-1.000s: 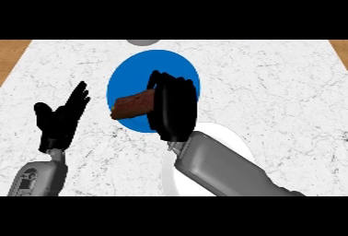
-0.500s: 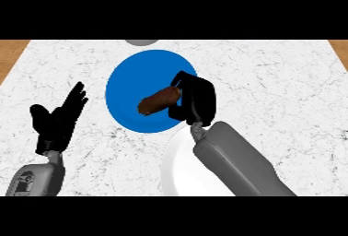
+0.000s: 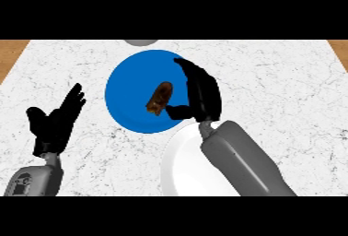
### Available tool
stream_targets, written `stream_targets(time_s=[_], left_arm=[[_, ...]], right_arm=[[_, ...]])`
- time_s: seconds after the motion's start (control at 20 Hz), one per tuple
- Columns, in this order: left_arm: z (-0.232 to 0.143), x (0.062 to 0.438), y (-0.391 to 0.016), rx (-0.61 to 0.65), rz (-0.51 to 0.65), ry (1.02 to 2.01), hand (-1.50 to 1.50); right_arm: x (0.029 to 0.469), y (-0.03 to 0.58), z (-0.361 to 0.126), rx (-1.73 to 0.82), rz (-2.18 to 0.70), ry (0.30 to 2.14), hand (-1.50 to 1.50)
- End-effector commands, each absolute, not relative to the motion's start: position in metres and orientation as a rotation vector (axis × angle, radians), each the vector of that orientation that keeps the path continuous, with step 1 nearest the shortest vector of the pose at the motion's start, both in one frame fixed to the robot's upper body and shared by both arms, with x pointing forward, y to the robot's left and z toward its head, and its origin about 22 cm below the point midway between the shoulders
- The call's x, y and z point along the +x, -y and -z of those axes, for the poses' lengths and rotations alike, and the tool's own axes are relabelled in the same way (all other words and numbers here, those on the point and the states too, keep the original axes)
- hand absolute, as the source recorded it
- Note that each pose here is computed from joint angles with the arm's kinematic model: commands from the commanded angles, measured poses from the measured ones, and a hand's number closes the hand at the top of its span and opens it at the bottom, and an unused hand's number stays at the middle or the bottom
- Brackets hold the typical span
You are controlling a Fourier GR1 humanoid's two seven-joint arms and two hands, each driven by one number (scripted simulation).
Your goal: Pick the sweet potato from the plate and place it in the plate
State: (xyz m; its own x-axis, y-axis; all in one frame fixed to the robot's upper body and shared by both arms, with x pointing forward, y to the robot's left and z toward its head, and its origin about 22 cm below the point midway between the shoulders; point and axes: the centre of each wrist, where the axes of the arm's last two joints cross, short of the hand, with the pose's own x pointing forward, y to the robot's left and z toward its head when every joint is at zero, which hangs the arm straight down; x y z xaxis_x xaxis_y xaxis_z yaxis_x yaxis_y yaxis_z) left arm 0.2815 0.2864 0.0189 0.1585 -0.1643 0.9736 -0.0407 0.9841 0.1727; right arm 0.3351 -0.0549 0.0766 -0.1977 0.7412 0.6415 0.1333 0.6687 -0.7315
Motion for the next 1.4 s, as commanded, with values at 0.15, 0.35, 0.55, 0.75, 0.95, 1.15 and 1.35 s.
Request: stream_targets(time_s=[0.15,0.35,0.55,0.75,0.95,1.15,1.35], left_arm=[[-0.025,0.282,-0.279,0.165,0.081,1.42,0.0],[-0.01,0.276,-0.285,0.167,0.1,1.391,0.0],[-0.018,0.283,-0.299,0.199,0.064,1.402,0.0],[-0.036,0.285,-0.302,0.184,0.1,1.413,0.0],[-0.004,0.29,-0.287,0.169,0.083,1.397,0.0],[-0.017,0.278,-0.265,0.176,0.073,1.411,0.0],[-0.023,0.297,-0.288,0.177,0.087,1.396,0.0]], right_arm=[[0.31,0.049,-0.109,-0.432,-0.404,1.973,-1.5],[0.3,0.051,-0.141,-0.272,-0.262,1.844,-1.5],[0.294,0.079,-0.129,-0.102,-0.239,1.742,-1.5],[0.3,0.107,-0.111,-0.088,-0.235,1.747,-1.5],[0.311,0.112,-0.102,-0.099,-0.251,1.804,-1.5],[0.295,0.146,-0.11,-0.119,-0.247,1.813,-1.5],[0.299,0.161,-0.099,-0.159,-0.245,1.797,-1.5]])
